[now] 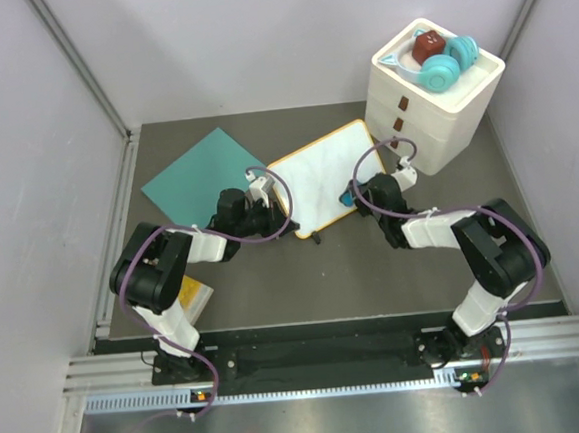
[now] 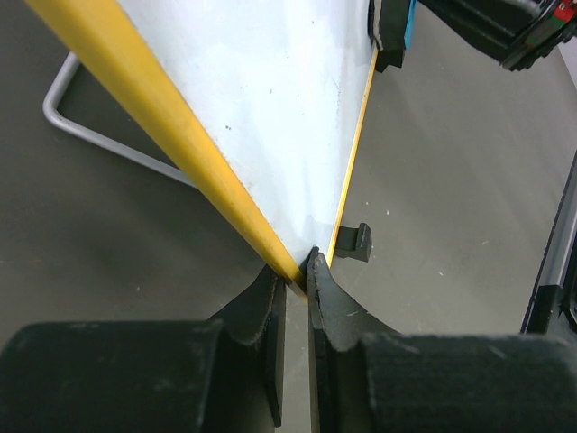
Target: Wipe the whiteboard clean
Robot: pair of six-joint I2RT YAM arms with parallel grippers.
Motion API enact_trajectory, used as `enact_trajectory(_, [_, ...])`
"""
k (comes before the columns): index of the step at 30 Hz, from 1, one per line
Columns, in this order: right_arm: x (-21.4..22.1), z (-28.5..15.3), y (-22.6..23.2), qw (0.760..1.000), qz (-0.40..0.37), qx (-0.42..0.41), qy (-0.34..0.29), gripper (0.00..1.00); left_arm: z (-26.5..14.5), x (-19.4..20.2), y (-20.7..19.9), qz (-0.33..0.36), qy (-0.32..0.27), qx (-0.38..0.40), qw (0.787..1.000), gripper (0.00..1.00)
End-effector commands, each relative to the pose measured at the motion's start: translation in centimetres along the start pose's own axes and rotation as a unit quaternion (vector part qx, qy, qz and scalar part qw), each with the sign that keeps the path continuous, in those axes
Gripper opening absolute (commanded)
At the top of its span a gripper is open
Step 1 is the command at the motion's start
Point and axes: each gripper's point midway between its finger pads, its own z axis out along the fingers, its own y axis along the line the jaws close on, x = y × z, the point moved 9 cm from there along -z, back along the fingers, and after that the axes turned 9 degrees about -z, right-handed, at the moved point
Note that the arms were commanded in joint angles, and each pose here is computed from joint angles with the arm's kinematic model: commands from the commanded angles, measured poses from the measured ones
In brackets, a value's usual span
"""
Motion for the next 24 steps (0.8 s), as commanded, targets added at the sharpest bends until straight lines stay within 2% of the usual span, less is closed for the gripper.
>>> enact_trajectory(1, [2.9,-0.9,-3.3,0.995,-0.041,0.068,0.059,0.00,-0.5,3.1,3.3,0.007,0.048,-0.104,0.993,0.00])
enact_trajectory(12, [-3.3,1.0,1.8,0.996,-0.076,0.038,-0.008,0.00,-0.5,3.1,3.4,0.007,0.047,-0.105,0.993,0.00])
enact_trajectory(20, [-8.8,1.4,0.3,0.995,-0.061,0.063,-0.055,0.00,-0.4,3.1,3.3,0.008,0.048,-0.104,0.993,0.00])
enact_trajectory(24, [-9.6,1.0,-0.1,0.992,-0.082,0.066,-0.065,0.00,-0.4,3.1,3.4,0.009,0.049,-0.104,0.993,0.00])
